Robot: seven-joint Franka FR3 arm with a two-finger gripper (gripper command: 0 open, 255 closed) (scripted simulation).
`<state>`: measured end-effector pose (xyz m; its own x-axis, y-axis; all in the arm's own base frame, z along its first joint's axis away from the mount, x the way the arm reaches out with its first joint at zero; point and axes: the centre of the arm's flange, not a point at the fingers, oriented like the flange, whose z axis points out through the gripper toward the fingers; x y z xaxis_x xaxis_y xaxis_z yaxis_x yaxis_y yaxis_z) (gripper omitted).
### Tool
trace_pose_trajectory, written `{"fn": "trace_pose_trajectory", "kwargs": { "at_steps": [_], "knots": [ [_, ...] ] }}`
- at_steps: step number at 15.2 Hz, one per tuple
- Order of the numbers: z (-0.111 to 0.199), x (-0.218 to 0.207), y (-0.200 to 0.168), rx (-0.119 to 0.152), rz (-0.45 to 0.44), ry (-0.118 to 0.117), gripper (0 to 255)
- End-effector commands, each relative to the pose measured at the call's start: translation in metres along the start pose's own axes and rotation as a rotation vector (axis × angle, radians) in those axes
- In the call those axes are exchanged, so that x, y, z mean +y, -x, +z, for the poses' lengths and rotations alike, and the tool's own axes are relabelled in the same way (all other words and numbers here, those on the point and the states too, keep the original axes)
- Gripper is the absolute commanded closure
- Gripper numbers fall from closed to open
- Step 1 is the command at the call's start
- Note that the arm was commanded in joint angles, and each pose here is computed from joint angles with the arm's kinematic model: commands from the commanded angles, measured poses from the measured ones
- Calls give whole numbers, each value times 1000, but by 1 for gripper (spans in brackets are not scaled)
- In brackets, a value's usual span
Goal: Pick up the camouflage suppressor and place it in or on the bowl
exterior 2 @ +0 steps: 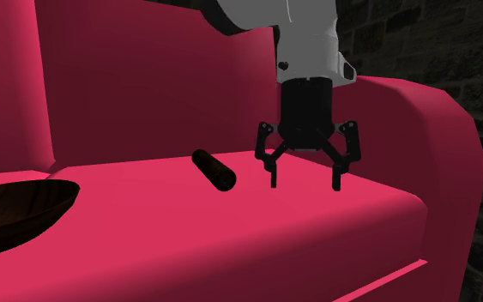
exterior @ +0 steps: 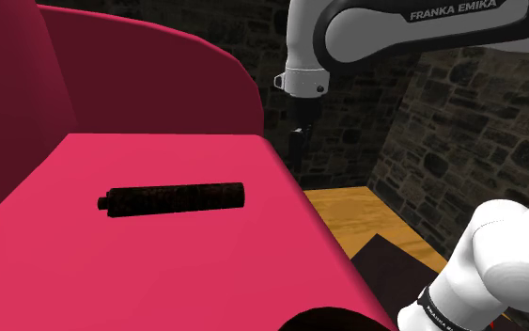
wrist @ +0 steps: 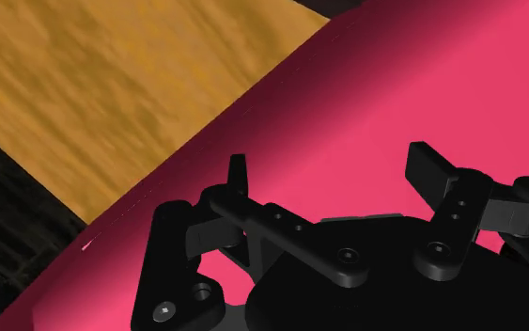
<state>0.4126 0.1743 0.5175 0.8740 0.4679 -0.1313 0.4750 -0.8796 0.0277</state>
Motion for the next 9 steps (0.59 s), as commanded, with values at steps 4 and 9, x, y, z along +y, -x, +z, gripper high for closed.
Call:
{"fn": "trace_pose_trajectory", "kwargs": {
  "at_steps": [4, 9],
  "knots": [
    [-7, -44, -44, 38, -115, 5, 0],
    [-15, -92, -84, 74, -229, 10, 0]
  ]
}}
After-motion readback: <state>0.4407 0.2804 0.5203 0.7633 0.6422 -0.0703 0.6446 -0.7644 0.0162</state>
